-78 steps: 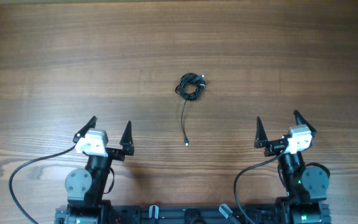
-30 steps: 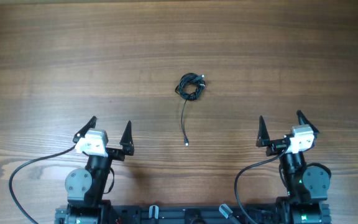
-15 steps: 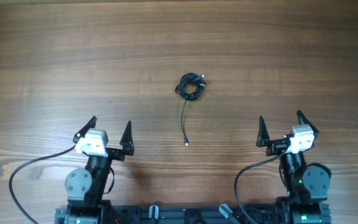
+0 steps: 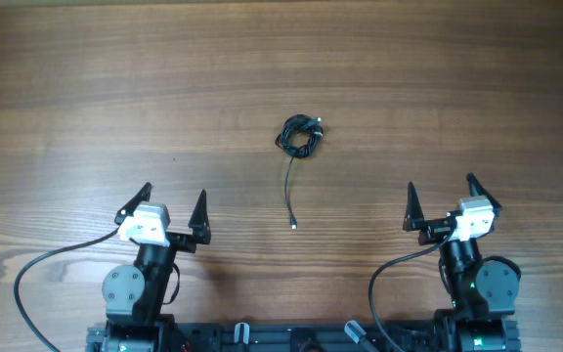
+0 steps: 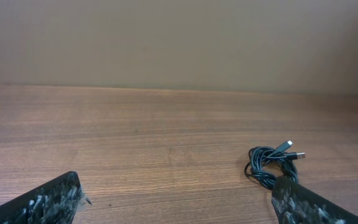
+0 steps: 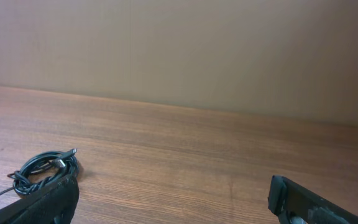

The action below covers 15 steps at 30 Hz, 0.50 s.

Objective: Untangle cables

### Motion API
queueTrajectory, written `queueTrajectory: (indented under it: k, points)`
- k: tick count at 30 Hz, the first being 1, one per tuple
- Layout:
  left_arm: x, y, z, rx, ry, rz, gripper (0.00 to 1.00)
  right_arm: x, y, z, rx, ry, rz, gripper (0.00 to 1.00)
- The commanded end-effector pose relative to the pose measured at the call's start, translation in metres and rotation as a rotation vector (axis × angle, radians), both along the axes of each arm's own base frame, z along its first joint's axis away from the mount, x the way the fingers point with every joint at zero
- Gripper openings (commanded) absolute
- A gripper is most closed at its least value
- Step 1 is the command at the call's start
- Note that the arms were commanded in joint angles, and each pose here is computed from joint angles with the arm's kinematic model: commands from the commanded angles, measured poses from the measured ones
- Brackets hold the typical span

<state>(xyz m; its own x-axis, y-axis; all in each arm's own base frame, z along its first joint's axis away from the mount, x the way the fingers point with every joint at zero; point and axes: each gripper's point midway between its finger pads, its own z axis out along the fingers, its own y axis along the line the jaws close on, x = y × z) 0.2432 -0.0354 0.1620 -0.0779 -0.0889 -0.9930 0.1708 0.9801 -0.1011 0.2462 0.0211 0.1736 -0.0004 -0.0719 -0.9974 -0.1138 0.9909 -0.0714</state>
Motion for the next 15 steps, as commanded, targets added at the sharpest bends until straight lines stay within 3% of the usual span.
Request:
queueTrajectory:
  k: [1,4,11,15]
  points:
    - [0.0004,-0.0001,-0.0041,0.019,0.005,0.0,1.0,-0.0003,-0.0033,0.0026,-0.006,-0.014,-0.018,1.0]
    - [0.0004,0.0001,-0.0041,-0.006,0.01,0.003,1.0,-0.0003,-0.0033,0.0026,-0.006,-0.014,-0.018,1.0]
    - [0.0005,0.0006,-0.0042,-0.319,0.066,0.027,1.0,-0.0003,-0.0033,0.0026,-0.006,-0.014,-0.018,1.0]
    - [0.0003,-0.0003,-0.0041,-0.371,0.076,0.025,1.0,-0.0003,-0.0033,0.0025,-0.006,-0.014,-0.018,1.0]
